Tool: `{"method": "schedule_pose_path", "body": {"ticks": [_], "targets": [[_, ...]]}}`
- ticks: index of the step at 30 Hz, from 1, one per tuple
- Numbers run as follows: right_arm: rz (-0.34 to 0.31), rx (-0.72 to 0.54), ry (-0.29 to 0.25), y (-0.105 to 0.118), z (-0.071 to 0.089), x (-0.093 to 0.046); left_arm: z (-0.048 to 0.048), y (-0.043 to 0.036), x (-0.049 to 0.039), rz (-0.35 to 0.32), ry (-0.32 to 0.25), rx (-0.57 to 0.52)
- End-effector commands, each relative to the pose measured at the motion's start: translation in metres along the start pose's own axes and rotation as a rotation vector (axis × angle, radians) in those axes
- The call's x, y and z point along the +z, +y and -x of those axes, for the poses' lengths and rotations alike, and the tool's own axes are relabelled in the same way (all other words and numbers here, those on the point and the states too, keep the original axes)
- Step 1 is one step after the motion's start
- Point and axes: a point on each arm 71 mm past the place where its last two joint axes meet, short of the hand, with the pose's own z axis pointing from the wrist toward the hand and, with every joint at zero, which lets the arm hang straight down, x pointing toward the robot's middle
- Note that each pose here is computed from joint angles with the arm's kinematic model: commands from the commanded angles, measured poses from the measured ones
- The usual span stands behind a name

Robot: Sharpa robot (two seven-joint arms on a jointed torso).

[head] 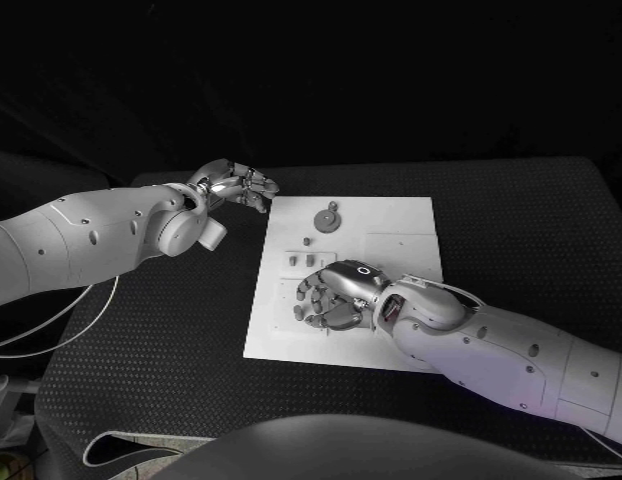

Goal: Assemble the parts on the task board

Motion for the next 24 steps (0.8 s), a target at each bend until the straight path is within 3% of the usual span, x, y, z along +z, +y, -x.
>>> {"method": "schedule_pose_path", "body": {"ticks": [1, 10, 16, 24], "targets": [[0.019, 0.01, -0.025, 0.004, 0.006, -0.004, -0.0004, -0.001, 0.0, -0.006, 0.01, -0.009], [0.023, 0.052, -0.085, 0.001, 0.045, -0.03, 0.0021, -0.0002, -0.001, -0.004, 0.005, -0.007], [-0.023, 0.106, -0.11, -0.01, 0.074, -0.053, 0.0039, 0.0006, -0.0009, -0.003, 0.0, -0.006], [-0.098, 0.108, -0.121, -0.032, 0.087, -0.074, 0.0036, 0.0022, 0.0011, 0.0, 0.0, -0.004]]}}
